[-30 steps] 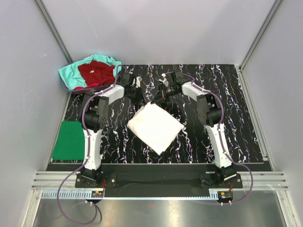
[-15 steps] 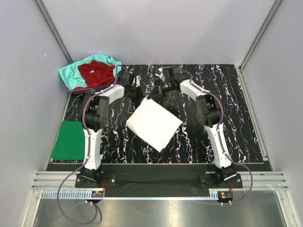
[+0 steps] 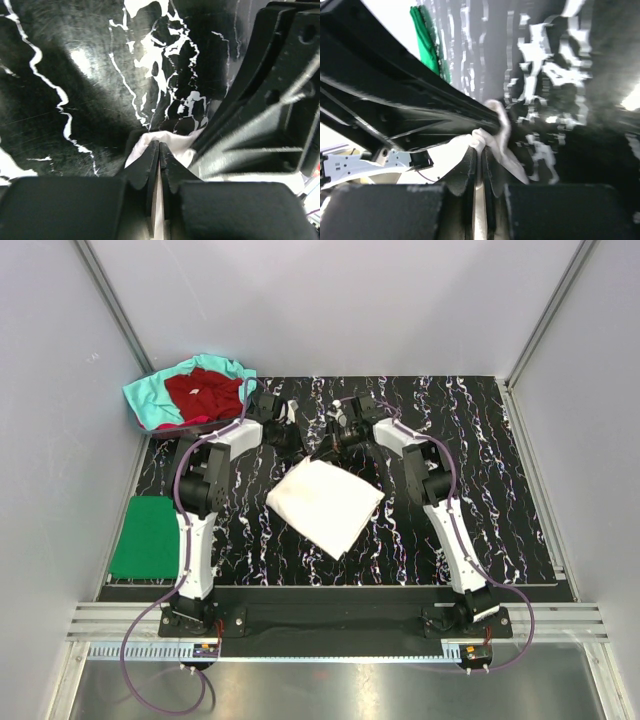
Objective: Fold and stack the t-shirts
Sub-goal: Fold the tshirt
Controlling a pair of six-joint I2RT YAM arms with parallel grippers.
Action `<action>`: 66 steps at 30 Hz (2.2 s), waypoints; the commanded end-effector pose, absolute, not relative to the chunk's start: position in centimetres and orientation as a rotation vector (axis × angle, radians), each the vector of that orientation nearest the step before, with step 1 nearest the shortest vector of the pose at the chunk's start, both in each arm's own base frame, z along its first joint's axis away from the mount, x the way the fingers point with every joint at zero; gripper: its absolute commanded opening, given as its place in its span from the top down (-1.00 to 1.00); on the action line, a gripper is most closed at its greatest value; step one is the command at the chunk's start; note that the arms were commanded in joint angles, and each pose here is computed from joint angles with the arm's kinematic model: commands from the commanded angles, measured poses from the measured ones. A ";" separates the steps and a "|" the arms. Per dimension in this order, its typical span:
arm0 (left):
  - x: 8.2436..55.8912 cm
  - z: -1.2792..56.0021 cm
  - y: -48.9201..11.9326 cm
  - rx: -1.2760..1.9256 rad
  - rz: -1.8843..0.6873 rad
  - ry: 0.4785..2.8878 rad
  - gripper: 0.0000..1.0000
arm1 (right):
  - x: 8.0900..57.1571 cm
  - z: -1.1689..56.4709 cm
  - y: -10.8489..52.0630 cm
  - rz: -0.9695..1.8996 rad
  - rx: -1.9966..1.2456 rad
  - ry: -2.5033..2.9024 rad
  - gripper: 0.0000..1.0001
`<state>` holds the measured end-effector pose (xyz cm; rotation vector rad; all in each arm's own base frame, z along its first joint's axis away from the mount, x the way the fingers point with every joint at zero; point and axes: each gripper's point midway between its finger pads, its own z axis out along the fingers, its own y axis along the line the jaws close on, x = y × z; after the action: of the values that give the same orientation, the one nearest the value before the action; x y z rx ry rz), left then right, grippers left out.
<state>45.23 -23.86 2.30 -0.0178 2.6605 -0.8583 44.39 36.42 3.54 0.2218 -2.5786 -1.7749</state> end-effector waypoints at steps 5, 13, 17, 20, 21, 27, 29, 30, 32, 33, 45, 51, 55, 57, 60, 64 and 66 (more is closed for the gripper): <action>46.0 5.9 -21.2 0.001 -0.654 2.640 0.46 | 45.9 3.5 35.7 -1.784 0.215 -2.631 0.79; 45.6 14.3 -18.6 0.053 -0.559 2.521 0.33 | 46.6 3.1 35.3 -1.772 0.145 -2.635 0.78; 41.6 15.2 -20.7 0.113 -0.803 2.471 0.52 | 47.0 3.6 35.7 -1.809 0.121 -2.602 0.74; 38.4 14.9 -22.8 0.107 -1.048 2.432 0.64 | 47.2 3.5 35.7 -1.811 0.088 -2.585 0.74; 37.7 14.7 -23.3 0.085 -1.097 2.432 0.67 | 47.1 3.2 35.8 -1.806 0.083 -2.580 0.74; 35.3 8.3 -22.1 0.000 -1.034 2.564 0.86 | 46.7 2.8 35.6 -1.796 0.081 -2.564 0.74; 34.6 6.6 -21.4 -0.031 -0.995 2.612 0.94 | 46.5 2.5 35.6 -1.784 0.082 -2.564 0.75; 34.3 6.1 -21.1 -0.058 -0.980 2.621 0.95 | 46.5 2.4 35.5 -1.780 0.076 -2.563 0.74; 33.3 4.5 -19.5 -0.123 -0.922 2.646 0.99 | 46.4 2.1 35.5 -1.774 0.070 -2.557 0.75; 32.8 3.8 -18.8 -0.160 -0.885 2.670 1.00 | 46.5 2.1 35.5 -1.775 0.073 -2.559 0.75; 30.5 5.0 -16.0 -0.220 -0.883 2.650 0.81 | 46.2 1.2 35.0 -1.718 0.075 -2.581 0.75; 33.3 9.2 -16.3 -0.152 -0.877 2.580 0.51 | 46.6 3.8 35.2 -1.772 0.125 -2.596 0.75; 35.1 9.6 -15.7 -0.154 -0.823 2.575 0.43 | 47.0 6.7 35.3 -1.819 0.171 -2.630 0.74; 35.3 8.5 -15.6 -0.164 -0.818 2.604 0.48 | 47.3 8.4 35.4 -1.844 0.177 -2.636 0.74; 34.8 7.4 -15.6 -0.166 -0.819 2.634 0.50 | 47.5 9.9 35.8 -1.890 0.175 -2.616 0.74; 34.1 6.2 -14.8 -0.190 -0.777 2.654 0.42 | 47.5 11.2 36.2 -1.959 0.209 -2.570 0.73; 34.2 6.1 -14.3 -0.202 -0.749 2.650 0.42 | 47.4 11.2 36.6 -1.968 0.228 -2.559 0.73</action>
<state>33.54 -15.24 6.13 -0.2093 2.6748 -0.8067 46.72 36.01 5.54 0.0985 -2.5716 -1.8177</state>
